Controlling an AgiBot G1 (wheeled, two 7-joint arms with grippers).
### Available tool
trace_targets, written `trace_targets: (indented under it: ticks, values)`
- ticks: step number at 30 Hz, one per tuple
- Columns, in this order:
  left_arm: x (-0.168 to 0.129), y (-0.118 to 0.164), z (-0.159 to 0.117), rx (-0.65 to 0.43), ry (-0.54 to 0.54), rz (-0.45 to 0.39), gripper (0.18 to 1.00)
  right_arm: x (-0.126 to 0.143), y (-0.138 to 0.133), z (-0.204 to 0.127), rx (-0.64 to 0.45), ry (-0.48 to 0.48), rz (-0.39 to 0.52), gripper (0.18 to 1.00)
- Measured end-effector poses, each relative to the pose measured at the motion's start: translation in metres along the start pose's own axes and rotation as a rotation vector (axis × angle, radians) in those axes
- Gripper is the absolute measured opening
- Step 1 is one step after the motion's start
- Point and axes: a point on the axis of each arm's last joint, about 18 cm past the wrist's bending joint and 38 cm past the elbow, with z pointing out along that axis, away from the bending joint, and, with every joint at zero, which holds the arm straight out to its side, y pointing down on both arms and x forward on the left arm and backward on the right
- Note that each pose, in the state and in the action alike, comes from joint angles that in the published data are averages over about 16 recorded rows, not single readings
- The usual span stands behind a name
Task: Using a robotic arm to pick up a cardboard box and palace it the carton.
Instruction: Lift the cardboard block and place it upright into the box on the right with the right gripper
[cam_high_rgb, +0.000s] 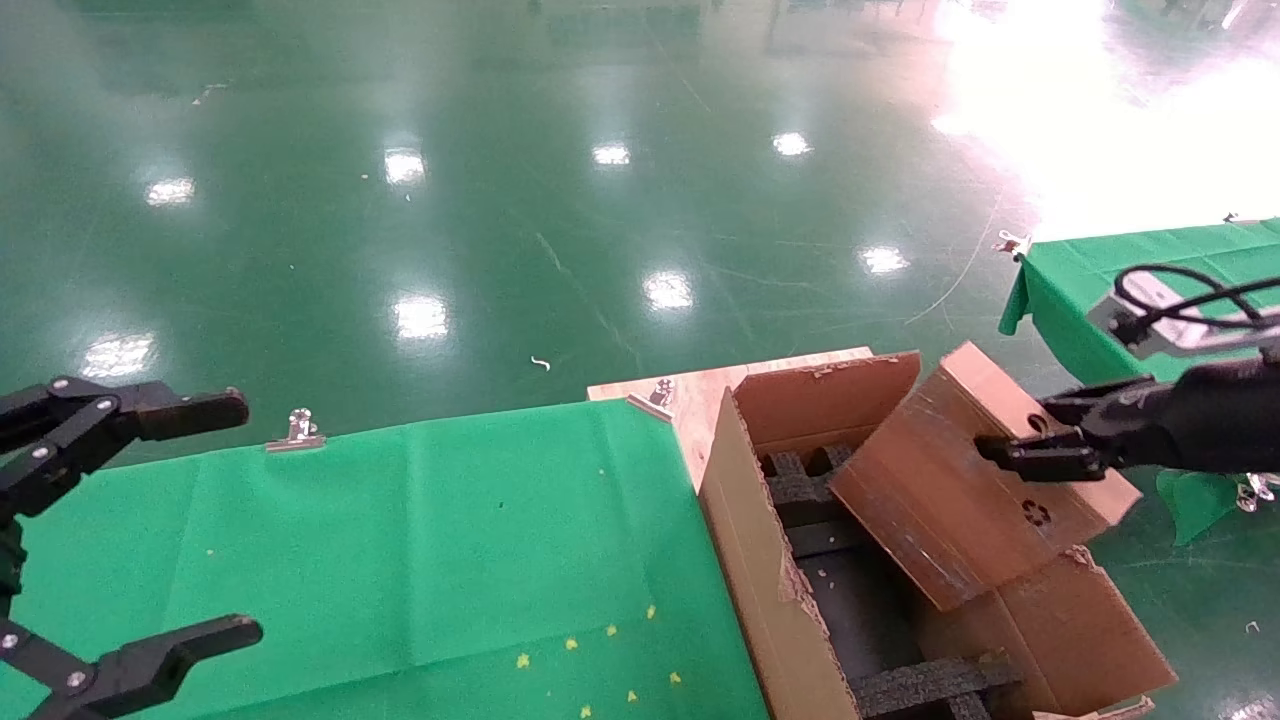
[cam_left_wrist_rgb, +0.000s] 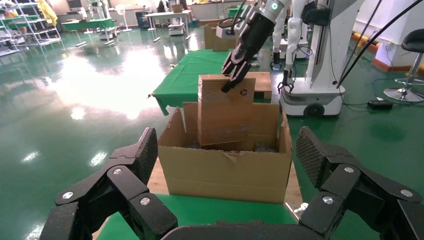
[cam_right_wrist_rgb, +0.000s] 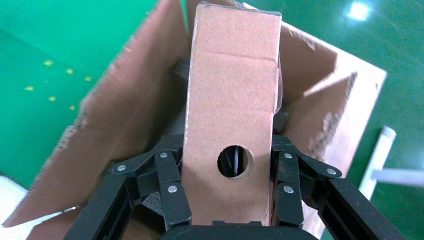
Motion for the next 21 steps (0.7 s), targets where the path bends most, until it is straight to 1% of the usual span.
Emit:
trace_targets:
  ticks: [3,7,15,21]
  values:
    - [0.0,0.0,0.0,0.0,0.0,0.0,1.001,-0.001,0.007,0.001,-0.007,0.027,0.032,0.402]
    - [0.0,0.0,0.0,0.0,0.0,0.0,1.001,-0.001,0.012,0.001,-0.014,0.052,0.048,0.402]
    - [0.0,0.0,0.0,0.0,0.0,0.0,1.001,0.001,0.014,0.003,-0.015,0.081,0.07,0.401]
    - [0.0,0.0,0.0,0.0,0.0,0.0,1.001,0.0,0.017,0.01,-0.018,0.107,0.111,0.401]
